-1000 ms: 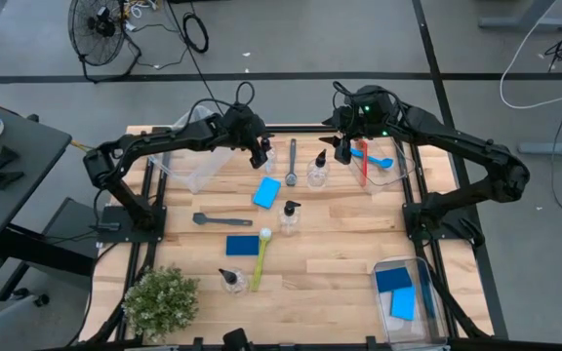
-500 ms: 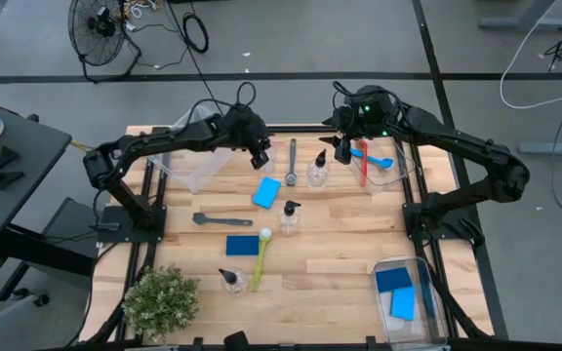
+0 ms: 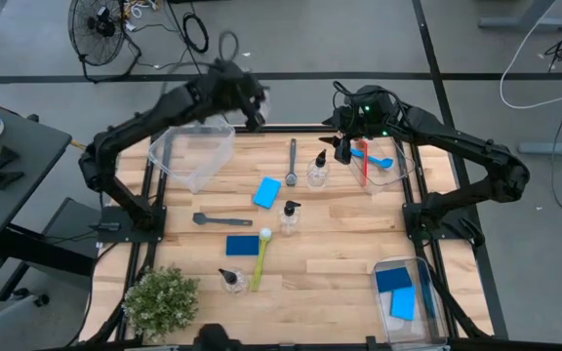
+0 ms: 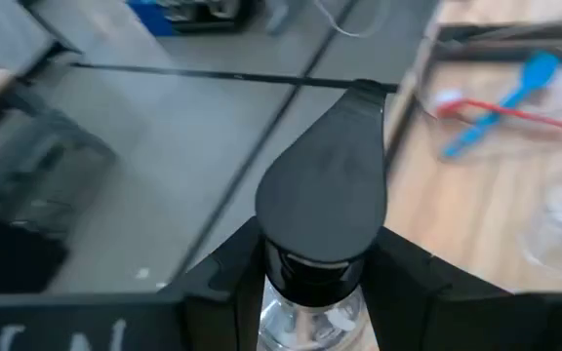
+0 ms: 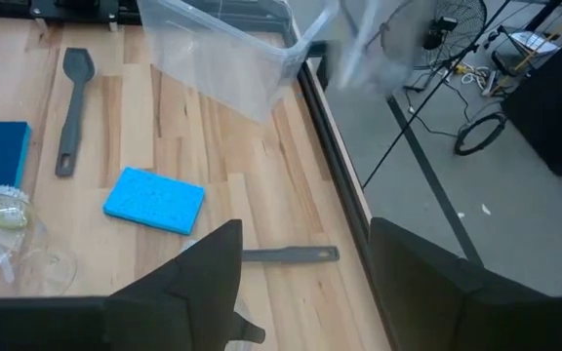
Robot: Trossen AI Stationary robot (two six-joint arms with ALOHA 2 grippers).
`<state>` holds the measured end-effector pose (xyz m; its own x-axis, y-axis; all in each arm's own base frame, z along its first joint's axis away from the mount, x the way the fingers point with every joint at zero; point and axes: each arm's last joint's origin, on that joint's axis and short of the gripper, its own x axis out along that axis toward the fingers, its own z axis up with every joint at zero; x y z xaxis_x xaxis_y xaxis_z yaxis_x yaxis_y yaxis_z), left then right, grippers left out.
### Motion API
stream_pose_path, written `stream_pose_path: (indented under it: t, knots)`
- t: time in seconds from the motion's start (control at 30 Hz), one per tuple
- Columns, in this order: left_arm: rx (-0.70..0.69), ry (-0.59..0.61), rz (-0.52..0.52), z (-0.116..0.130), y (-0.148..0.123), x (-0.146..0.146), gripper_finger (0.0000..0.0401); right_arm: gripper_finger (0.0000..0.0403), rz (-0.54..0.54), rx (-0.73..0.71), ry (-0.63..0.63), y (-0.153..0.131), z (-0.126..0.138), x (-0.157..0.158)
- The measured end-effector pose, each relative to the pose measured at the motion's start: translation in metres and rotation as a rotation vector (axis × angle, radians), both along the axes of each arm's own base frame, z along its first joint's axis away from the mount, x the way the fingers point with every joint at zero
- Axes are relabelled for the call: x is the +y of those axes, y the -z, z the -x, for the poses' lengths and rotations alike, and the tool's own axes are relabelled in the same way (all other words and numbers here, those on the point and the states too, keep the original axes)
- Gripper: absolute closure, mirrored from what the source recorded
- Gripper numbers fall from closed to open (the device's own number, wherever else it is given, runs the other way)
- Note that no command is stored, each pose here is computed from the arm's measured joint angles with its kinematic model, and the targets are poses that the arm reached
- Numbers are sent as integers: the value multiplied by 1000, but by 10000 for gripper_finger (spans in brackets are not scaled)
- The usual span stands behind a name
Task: Pick & Place Kitchen Sink Supplies
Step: Put the transparent bottle spray into the transparent container
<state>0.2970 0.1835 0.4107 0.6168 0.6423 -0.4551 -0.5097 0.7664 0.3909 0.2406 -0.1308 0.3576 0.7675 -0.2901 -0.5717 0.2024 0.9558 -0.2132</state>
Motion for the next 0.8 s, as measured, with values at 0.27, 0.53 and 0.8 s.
stream_pose_path:
  t: [0.27, 0.53, 0.8]
  knots:
    - [-26, -85, -26, 40, -58, 0, 261, 176, 3, -5, -1, 0, 0, 0]
    - [4, -192, 88, 89, -70, -18, 261, 176, 4, -26, -14, -2, -1, 0]
    - [97, -275, 191, 104, -59, -24, 261, 176, 21, -68, -23, -6, -4, -1]
